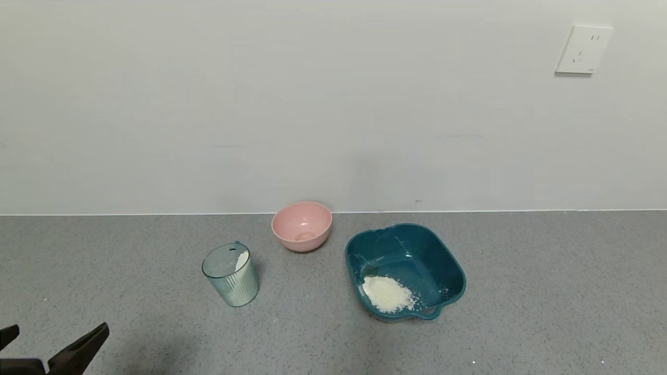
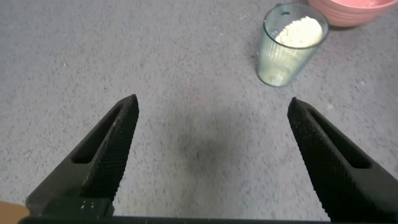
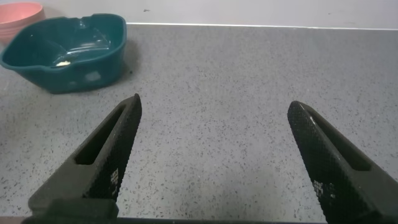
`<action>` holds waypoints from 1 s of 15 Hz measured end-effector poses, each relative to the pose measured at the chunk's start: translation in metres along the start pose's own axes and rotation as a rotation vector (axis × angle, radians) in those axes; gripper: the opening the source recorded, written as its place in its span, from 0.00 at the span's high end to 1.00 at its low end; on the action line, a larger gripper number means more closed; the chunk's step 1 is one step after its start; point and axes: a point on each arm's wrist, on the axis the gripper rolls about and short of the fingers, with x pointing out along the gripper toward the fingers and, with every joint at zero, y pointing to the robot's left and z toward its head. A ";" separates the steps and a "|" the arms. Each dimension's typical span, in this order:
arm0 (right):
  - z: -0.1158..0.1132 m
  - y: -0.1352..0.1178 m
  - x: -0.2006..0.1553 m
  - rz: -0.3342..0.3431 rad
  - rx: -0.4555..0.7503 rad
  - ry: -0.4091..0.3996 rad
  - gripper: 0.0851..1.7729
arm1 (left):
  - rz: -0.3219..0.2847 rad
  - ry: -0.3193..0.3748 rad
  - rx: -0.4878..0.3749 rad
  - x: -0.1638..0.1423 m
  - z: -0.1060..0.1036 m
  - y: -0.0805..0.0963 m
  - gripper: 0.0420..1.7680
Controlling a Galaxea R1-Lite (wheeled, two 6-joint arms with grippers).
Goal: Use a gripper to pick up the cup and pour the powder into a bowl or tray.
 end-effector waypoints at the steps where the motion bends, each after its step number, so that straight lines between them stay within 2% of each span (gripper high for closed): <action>1: 0.000 0.000 0.000 0.000 0.000 0.000 0.04 | -0.013 0.004 -0.004 -0.010 -0.005 0.003 0.03; 7: 0.000 0.000 0.000 0.000 0.000 0.000 0.04 | -0.036 -0.063 -0.007 -0.065 -0.035 0.013 0.03; 13: 0.000 0.000 0.000 0.000 0.000 0.000 0.04 | -0.048 -0.195 0.002 -0.098 -0.063 0.018 0.03; 15: 0.000 0.000 0.000 0.000 0.000 0.000 0.04 | -0.088 -0.258 0.013 -0.105 -0.072 0.018 0.03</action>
